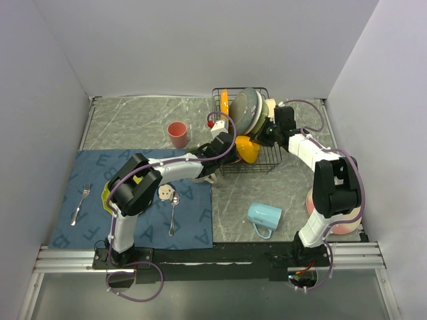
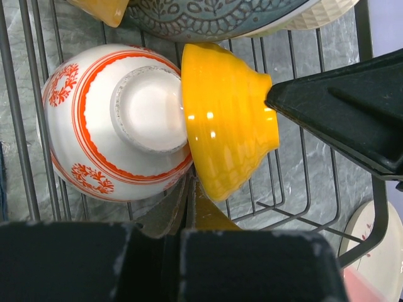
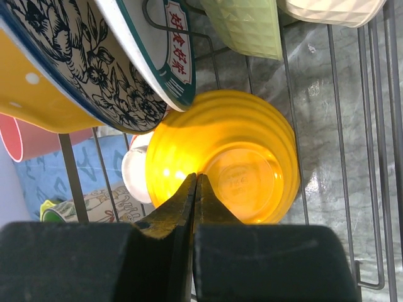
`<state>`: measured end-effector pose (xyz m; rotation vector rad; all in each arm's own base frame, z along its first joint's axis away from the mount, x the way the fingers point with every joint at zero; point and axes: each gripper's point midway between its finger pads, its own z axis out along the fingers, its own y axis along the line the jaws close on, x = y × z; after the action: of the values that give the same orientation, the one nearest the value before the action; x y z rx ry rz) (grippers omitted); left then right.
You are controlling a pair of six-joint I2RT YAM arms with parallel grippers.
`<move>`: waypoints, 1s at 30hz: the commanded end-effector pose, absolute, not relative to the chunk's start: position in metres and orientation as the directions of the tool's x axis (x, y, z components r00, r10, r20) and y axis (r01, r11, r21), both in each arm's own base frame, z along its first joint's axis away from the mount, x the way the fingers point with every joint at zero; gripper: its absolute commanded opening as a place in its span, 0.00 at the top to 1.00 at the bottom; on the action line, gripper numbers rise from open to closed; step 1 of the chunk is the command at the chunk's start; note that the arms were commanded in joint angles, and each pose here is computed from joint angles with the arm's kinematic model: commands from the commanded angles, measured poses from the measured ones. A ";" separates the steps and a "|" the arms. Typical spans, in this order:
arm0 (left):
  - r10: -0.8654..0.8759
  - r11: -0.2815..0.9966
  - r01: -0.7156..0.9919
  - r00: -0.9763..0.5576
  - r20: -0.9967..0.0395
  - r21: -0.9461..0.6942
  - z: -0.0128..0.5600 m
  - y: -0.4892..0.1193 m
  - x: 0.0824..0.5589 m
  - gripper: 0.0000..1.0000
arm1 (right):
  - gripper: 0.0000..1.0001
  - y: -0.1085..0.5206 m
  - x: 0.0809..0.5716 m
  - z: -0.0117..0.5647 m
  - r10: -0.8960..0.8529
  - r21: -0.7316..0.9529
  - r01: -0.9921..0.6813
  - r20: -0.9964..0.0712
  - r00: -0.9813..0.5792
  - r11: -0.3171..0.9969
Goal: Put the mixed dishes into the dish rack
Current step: Place the bowl upside down on the dish rack
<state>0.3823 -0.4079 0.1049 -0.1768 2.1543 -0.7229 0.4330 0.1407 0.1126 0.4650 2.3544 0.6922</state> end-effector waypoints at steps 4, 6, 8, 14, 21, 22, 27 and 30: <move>-0.321 0.816 0.201 -0.622 -0.714 -0.542 0.127 -0.419 0.381 0.99 | 1.00 0.134 0.422 0.121 0.439 0.538 0.112 -0.530 -0.726 0.836; -0.313 0.812 0.221 -0.617 -0.722 -0.540 0.130 -0.422 0.380 0.99 | 1.00 0.136 0.419 0.131 0.431 0.538 0.094 -0.545 -0.719 0.838; -0.308 0.808 0.233 -0.616 -0.725 -0.542 0.131 -0.424 0.379 0.99 | 1.00 0.137 0.416 0.140 0.423 0.537 0.076 -0.560 -0.712 0.840; -0.296 0.778 0.288 -0.616 -0.731 -0.558 0.142 -0.436 0.376 0.99 | 1.00 0.136 0.405 0.155 0.393 0.491 0.065 -0.605 -0.693 0.869; -0.283 0.777 0.310 -0.605 -0.744 -0.548 0.150 -0.442 0.374 0.99 | 1.00 0.108 0.405 0.157 0.334 0.327 0.137 -0.679 -0.654 0.935; -0.284 0.782 0.303 -0.604 -0.744 -0.544 0.149 -0.439 0.373 0.99 | 1.00 0.101 0.406 0.158 0.324 0.294 0.158 -0.695 -0.641 0.943; -0.302 0.826 0.225 -0.597 -0.744 -0.516 0.143 -0.424 0.377 0.99 | 1.00 0.085 0.408 0.160 0.267 0.192 0.188 -0.740 -0.617 0.963; -0.310 0.841 0.197 -0.588 -0.747 -0.503 0.144 -0.416 0.378 0.99 | 1.00 0.084 0.410 0.160 0.256 0.180 0.184 -0.748 -0.612 0.966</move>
<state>0.3717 -0.4243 0.1148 -0.0239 2.1356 -0.7223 0.3983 0.0951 0.1294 0.3324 2.3416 0.1985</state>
